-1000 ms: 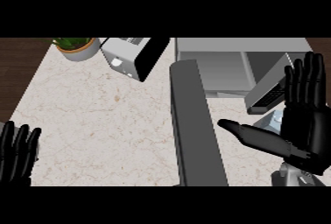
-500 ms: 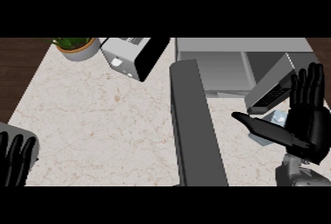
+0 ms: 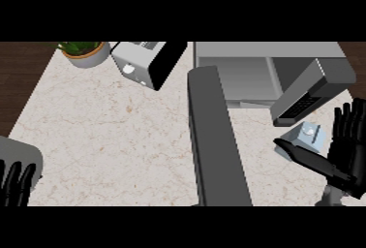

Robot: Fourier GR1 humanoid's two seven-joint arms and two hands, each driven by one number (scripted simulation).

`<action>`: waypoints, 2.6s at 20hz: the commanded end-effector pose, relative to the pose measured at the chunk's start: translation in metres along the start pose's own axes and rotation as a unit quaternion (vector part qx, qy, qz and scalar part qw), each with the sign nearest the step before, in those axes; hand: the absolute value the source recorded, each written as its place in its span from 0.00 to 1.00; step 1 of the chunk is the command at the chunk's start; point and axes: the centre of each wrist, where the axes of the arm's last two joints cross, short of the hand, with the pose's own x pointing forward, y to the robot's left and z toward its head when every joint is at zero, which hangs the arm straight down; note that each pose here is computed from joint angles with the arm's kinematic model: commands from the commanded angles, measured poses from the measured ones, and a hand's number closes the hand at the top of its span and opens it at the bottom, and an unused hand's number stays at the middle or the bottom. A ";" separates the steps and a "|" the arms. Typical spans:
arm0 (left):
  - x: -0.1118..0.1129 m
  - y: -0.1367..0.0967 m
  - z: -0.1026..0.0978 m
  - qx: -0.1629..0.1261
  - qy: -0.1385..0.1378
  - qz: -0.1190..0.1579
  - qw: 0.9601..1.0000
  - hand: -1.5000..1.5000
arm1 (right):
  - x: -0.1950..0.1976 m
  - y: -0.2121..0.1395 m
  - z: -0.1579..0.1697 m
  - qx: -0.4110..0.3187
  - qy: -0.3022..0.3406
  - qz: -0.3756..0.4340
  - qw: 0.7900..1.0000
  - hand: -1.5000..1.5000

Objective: Pick up the milk, place it into the microwave and close the microwave

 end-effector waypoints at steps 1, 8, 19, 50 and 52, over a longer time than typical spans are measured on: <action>0.001 -0.006 0.008 0.002 0.000 -0.002 1.000 0.00 | -0.027 -0.005 0.016 -0.016 -0.003 0.009 1.000 0.00; -0.005 0.014 0.001 0.000 0.005 0.001 1.000 0.00 | -0.066 -0.029 0.021 -0.005 0.026 0.022 0.999 0.00; 0.001 0.007 0.011 -0.012 0.000 0.007 1.000 0.00 | -0.097 -0.030 0.012 0.024 -0.001 0.029 0.999 0.00; 0.008 0.004 0.009 -0.004 0.002 0.007 1.000 0.00 | -0.166 -0.067 0.004 0.119 -0.002 -0.067 0.991 1.00; -0.005 0.005 0.014 -0.004 0.003 0.005 1.000 0.00 | -0.159 -0.067 0.001 0.065 -0.042 -0.003 0.997 1.00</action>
